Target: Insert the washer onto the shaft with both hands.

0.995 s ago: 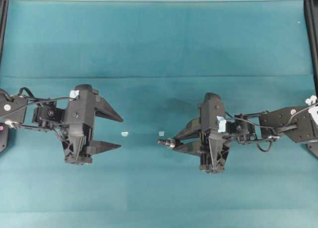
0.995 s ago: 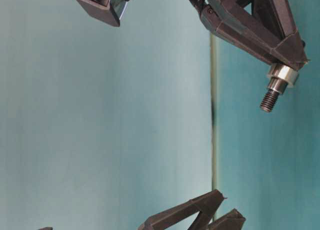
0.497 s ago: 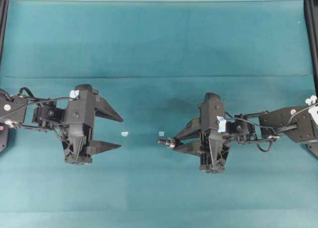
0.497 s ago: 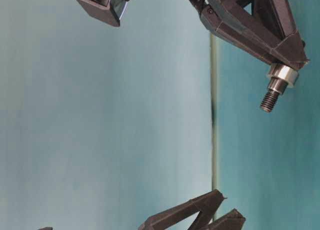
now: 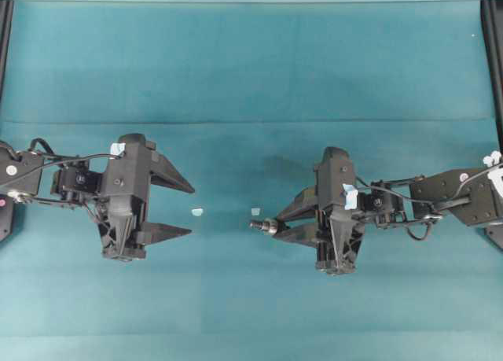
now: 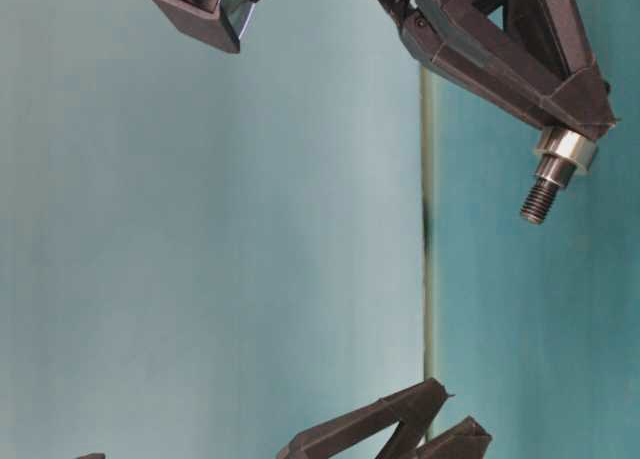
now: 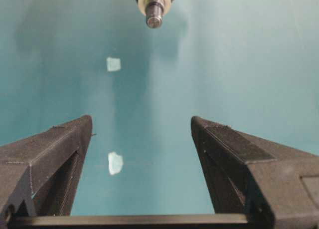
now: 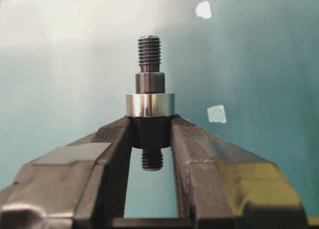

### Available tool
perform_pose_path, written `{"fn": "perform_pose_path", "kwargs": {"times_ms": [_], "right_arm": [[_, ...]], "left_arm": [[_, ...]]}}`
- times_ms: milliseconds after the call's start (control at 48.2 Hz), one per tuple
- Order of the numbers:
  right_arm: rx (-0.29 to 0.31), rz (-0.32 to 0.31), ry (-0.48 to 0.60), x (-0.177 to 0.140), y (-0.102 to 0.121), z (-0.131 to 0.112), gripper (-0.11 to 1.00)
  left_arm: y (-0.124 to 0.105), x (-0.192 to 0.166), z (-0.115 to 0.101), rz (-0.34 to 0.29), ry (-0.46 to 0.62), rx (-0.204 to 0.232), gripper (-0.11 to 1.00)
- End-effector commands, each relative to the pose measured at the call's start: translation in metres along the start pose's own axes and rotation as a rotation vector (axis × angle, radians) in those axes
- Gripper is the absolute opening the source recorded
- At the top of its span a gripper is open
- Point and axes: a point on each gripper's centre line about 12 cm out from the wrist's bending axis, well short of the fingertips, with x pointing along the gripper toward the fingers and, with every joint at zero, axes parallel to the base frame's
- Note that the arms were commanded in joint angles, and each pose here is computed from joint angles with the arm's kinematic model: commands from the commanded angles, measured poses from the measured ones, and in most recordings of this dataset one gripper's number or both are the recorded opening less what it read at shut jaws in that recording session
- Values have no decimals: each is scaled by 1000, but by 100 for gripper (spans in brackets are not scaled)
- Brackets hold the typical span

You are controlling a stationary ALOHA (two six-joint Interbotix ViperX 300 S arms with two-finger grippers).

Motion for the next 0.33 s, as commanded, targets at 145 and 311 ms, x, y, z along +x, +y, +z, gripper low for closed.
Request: {"fn": "perform_pose_path", "kwargs": {"times_ms": [145, 311], "right_arm": [[-1, 6, -27, 0, 2, 8, 0], [1, 6, -28, 0, 2, 8, 0]], "left_arm": [[0, -3, 8, -1, -28, 3, 86], [0, -3, 8, -1, -28, 3, 86]]}}
